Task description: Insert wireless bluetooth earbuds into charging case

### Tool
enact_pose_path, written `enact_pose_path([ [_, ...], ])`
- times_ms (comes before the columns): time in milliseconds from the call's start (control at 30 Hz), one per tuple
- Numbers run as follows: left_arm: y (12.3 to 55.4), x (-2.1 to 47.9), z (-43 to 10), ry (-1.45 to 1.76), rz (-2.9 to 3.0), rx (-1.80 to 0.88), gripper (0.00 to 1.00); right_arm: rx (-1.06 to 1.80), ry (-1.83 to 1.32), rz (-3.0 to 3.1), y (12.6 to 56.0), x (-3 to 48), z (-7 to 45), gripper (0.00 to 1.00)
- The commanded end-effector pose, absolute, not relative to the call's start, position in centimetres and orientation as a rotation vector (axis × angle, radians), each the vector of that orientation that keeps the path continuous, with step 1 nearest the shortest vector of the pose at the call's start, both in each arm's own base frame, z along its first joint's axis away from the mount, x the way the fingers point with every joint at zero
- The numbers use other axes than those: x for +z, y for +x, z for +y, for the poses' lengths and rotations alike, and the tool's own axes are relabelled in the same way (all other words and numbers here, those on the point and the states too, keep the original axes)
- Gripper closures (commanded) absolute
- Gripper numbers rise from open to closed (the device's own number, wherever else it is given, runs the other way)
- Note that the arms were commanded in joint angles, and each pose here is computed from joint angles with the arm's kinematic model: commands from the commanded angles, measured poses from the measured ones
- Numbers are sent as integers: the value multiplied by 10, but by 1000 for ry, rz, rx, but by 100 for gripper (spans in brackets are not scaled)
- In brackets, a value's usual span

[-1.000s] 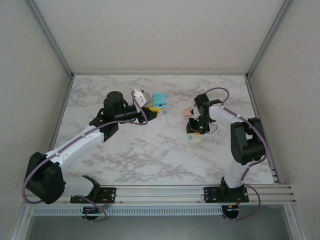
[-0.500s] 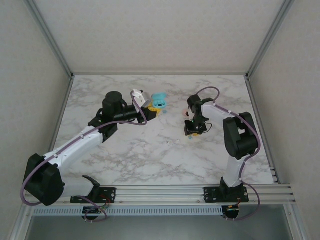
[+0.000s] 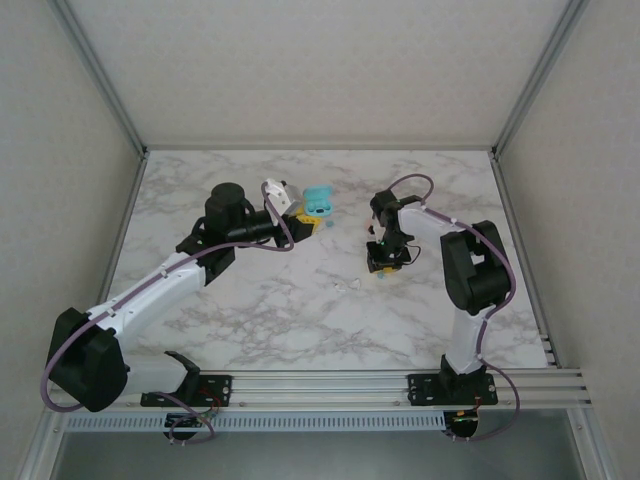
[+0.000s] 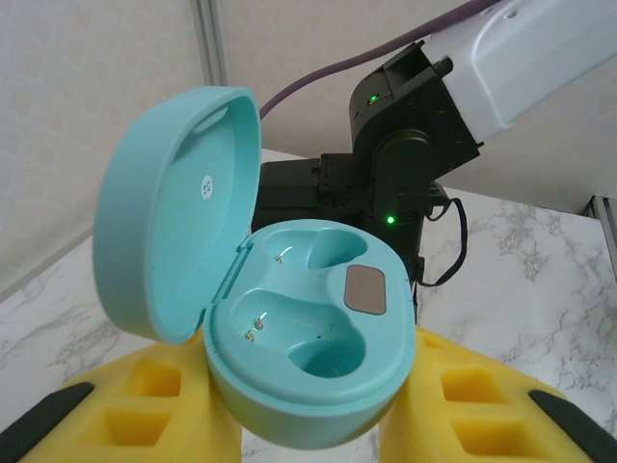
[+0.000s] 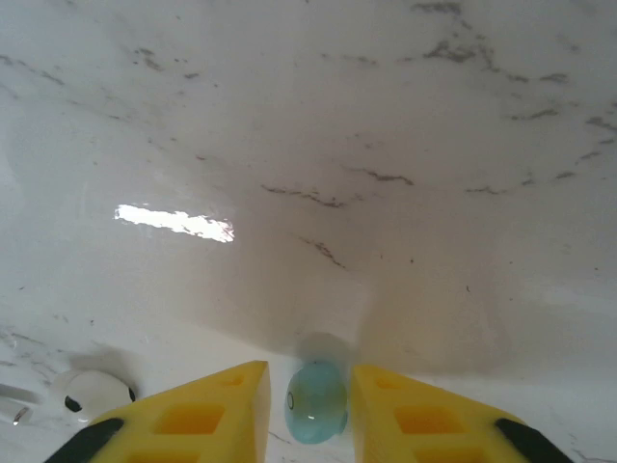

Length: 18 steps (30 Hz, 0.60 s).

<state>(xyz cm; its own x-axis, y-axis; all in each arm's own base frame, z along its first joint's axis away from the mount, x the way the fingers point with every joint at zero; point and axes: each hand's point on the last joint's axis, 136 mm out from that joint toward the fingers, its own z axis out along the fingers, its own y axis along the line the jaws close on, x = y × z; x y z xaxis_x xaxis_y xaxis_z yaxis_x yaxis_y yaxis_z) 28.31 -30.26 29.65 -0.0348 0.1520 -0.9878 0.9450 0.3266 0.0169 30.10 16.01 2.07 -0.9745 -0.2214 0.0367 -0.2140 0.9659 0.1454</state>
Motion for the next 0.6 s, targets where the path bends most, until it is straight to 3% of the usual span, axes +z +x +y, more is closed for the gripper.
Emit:
enact_pose_path([
  [0,283,310,-300,1056,1434,-863,76,-167,367,-3040,300,18,159,73],
  [567,282,309,-300,1056,1436,-861,76,-141,339,-3035,296,15,156,80],
])
